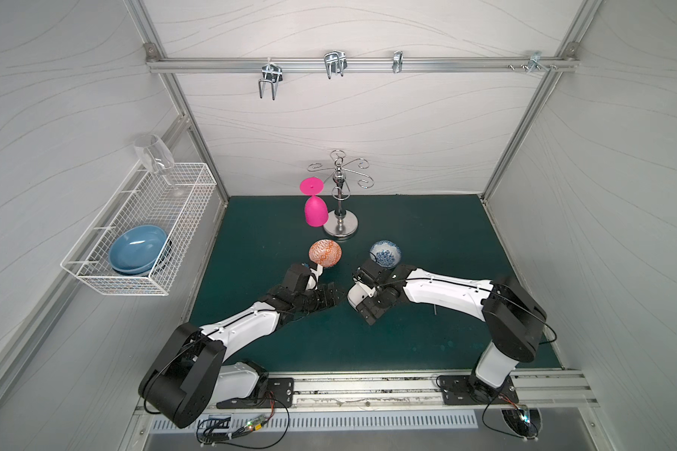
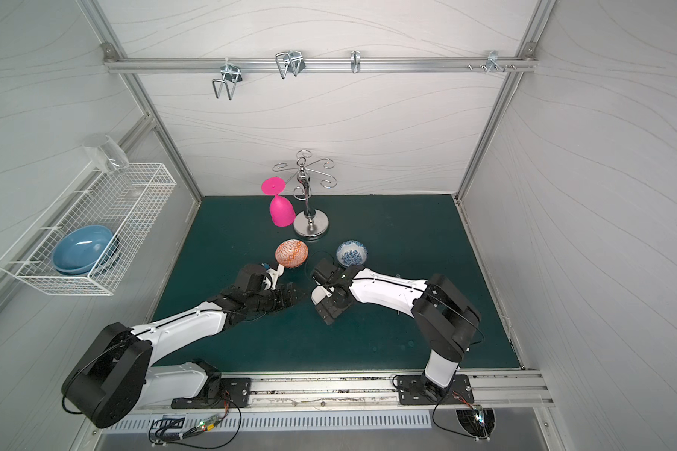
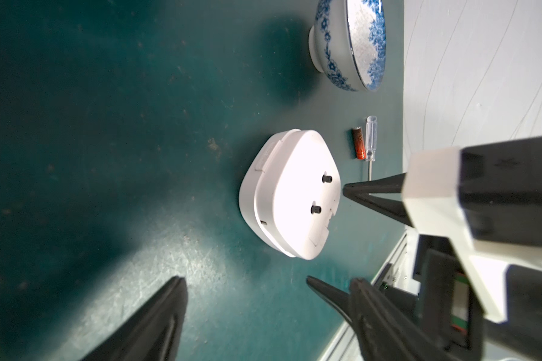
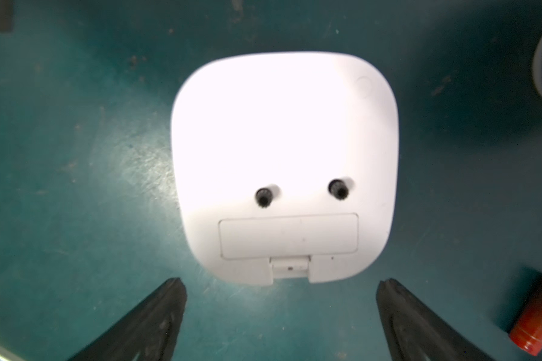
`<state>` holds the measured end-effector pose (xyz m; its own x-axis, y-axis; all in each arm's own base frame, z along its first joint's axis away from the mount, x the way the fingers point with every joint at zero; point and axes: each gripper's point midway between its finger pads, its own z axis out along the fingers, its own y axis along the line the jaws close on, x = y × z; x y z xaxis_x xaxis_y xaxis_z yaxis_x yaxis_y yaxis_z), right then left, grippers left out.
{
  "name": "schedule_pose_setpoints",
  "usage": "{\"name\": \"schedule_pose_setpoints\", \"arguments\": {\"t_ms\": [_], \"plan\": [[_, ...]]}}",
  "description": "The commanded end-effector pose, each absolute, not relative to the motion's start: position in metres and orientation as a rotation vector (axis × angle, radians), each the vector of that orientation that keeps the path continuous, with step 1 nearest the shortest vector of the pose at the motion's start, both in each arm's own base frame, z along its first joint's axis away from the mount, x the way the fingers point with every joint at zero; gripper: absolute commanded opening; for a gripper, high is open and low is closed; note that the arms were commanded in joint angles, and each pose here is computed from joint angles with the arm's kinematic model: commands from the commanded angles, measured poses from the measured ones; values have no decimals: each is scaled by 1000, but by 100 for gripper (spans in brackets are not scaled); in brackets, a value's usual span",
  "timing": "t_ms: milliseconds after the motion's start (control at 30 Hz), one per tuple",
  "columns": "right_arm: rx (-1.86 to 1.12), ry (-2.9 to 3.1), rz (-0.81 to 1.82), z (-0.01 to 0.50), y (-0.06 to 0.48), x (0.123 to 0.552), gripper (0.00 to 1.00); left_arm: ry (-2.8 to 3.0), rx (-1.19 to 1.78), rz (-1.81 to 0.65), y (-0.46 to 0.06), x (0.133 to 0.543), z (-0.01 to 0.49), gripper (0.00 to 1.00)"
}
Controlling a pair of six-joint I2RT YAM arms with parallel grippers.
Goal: Remove the battery from the alarm
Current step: Adjust the alarm at the center of the board.
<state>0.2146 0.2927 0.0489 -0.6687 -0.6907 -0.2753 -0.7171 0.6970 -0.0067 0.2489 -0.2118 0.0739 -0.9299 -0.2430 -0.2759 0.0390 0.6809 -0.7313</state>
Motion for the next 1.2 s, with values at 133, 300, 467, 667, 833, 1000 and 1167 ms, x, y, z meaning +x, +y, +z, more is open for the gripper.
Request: {"name": "schedule_pose_setpoints", "arguments": {"t_ms": [133,300,467,667,833,1000,1167], "plan": [[-1139,2627,236,44,314,234,99,2517,-137,-1200,-220,251,76,98],[-1104,2616,286,43,322,253,99,2500,-152,-1288,-227,251,73,100],[-1108,2600,306,48,326,260,84,2470,-180,-1371,-231,253,73,100],[-1083,2552,340,71,322,256,75,2408,-203,-1433,-233,259,80,99],[-1058,2470,407,100,320,244,74,2356,-191,-1519,-241,265,91,98],[-1070,2415,447,115,330,233,74,2249,-176,-1655,-251,271,112,90],[-1063,2377,504,125,340,224,74,2199,-158,-1696,-254,273,124,77]]}}
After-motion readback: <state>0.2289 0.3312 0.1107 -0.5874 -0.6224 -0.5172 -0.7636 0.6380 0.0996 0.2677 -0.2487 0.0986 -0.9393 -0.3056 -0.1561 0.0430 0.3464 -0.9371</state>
